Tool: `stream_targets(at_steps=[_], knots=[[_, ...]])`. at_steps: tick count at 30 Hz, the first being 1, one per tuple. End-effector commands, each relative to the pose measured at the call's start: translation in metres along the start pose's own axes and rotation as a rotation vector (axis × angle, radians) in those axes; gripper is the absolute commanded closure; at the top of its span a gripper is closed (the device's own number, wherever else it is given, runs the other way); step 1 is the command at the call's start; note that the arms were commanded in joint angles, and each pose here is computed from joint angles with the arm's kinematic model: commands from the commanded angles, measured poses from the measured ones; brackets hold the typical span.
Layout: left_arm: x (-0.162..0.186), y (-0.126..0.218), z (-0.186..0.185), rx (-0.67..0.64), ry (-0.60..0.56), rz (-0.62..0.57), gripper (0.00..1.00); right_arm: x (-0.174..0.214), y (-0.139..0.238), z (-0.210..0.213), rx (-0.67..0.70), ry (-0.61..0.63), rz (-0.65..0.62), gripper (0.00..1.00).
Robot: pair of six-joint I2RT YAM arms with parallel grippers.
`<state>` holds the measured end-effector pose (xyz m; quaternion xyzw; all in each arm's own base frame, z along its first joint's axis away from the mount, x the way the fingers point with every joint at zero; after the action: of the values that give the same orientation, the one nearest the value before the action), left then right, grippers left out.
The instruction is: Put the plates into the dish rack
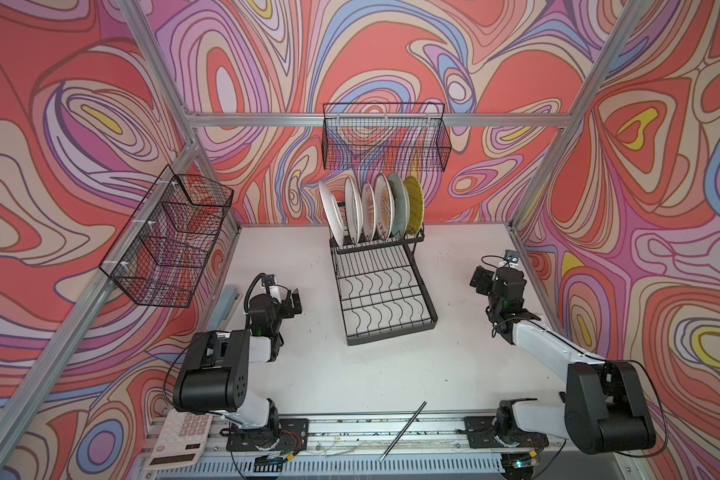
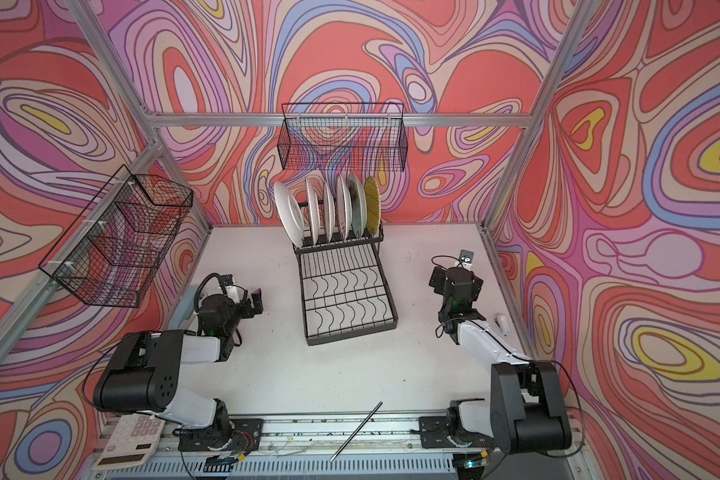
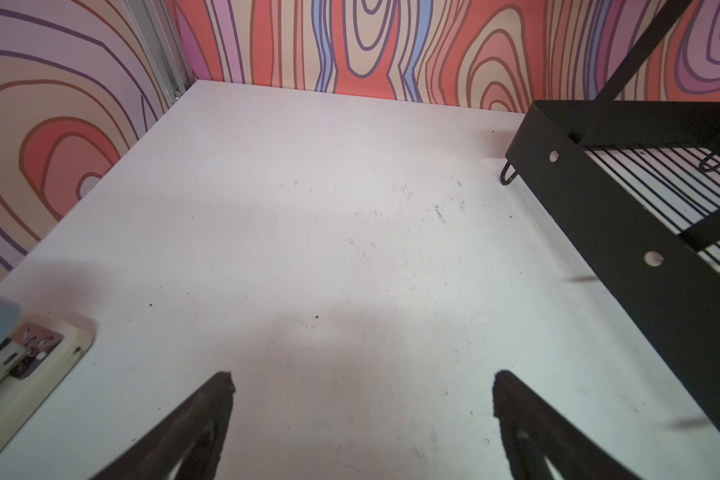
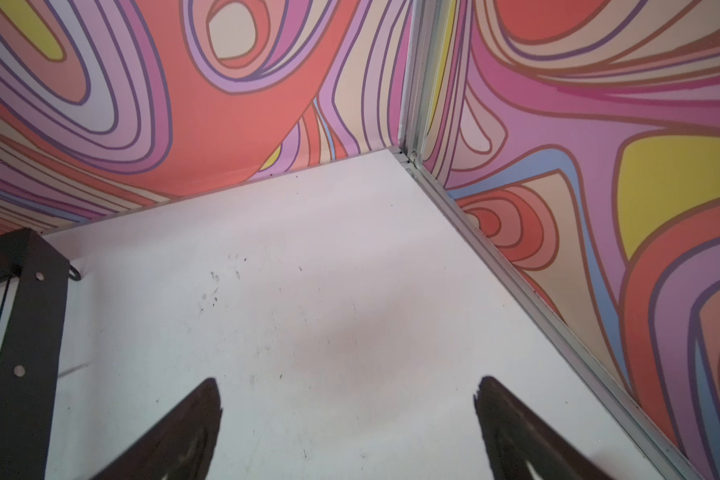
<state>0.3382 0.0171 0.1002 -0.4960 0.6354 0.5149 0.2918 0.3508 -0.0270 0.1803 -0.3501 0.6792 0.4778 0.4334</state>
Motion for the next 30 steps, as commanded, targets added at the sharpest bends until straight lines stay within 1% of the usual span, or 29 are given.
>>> stream_targets(at_steps=[1,4,7,12,15,18,21,22,23,25,27,29,30], knots=[[-0.007,0.0,-0.002,0.0,-0.015,-0.045,0.0,0.003,0.001,0.0,-0.007,0.0,-0.075,0.02],[-0.006,0.0,-0.002,-0.003,-0.016,-0.031,0.0,0.007,0.003,-0.001,-0.002,0.014,-0.109,0.01],[-0.006,0.0,-0.002,-0.003,-0.014,-0.031,0.0,0.012,0.001,0.001,-0.01,0.032,-0.11,0.02],[-0.006,-0.002,-0.004,-0.005,-0.023,-0.027,0.0,0.024,-0.007,0.01,-0.05,0.042,-0.144,0.02],[-0.006,-0.003,-0.006,0.007,-0.032,-0.017,0.0,0.031,-0.012,0.016,-0.075,0.047,-0.188,0.02],[-0.005,-0.003,-0.006,0.007,-0.033,-0.016,0.0,0.042,-0.018,0.023,-0.109,0.064,-0.194,0.02],[-0.006,-0.003,-0.006,0.007,-0.033,-0.016,0.0,0.057,-0.016,0.04,-0.225,0.116,-0.249,0.02],[-0.005,-0.003,-0.007,0.009,-0.034,-0.015,0.0,0.057,-0.011,0.045,-0.269,0.137,-0.302,0.02],[-0.005,-0.003,-0.006,0.009,-0.035,-0.014,0.0,0.06,-0.004,0.05,-0.325,0.16,-0.307,0.02],[-0.005,-0.003,-0.008,0.015,-0.038,-0.012,0.0,0.062,-0.004,0.06,-0.404,0.198,-0.304,0.02],[-0.005,-0.004,-0.008,0.014,-0.039,-0.011,0.0,0.06,-0.016,0.053,-0.336,0.169,-0.244,0.02],[-0.005,-0.003,-0.008,0.015,-0.041,-0.011,0.0,0.057,-0.039,0.045,-0.229,0.131,-0.143,0.02],[-0.005,-0.003,-0.008,0.015,-0.041,-0.011,0.0,0.058,-0.047,0.044,-0.235,0.114,-0.094,0.02]])
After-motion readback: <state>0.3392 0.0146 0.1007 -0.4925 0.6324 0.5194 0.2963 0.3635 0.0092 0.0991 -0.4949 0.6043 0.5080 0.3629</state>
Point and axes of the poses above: each gripper's point midway between its finger pads, its own y axis back along the fingers, its own z axis along the line the jaws close on, x = y × z, the point moved 5 cm from there along y, back along the fingers, and after that the axes turned 13 degrees about y, right-handed, at the moved point
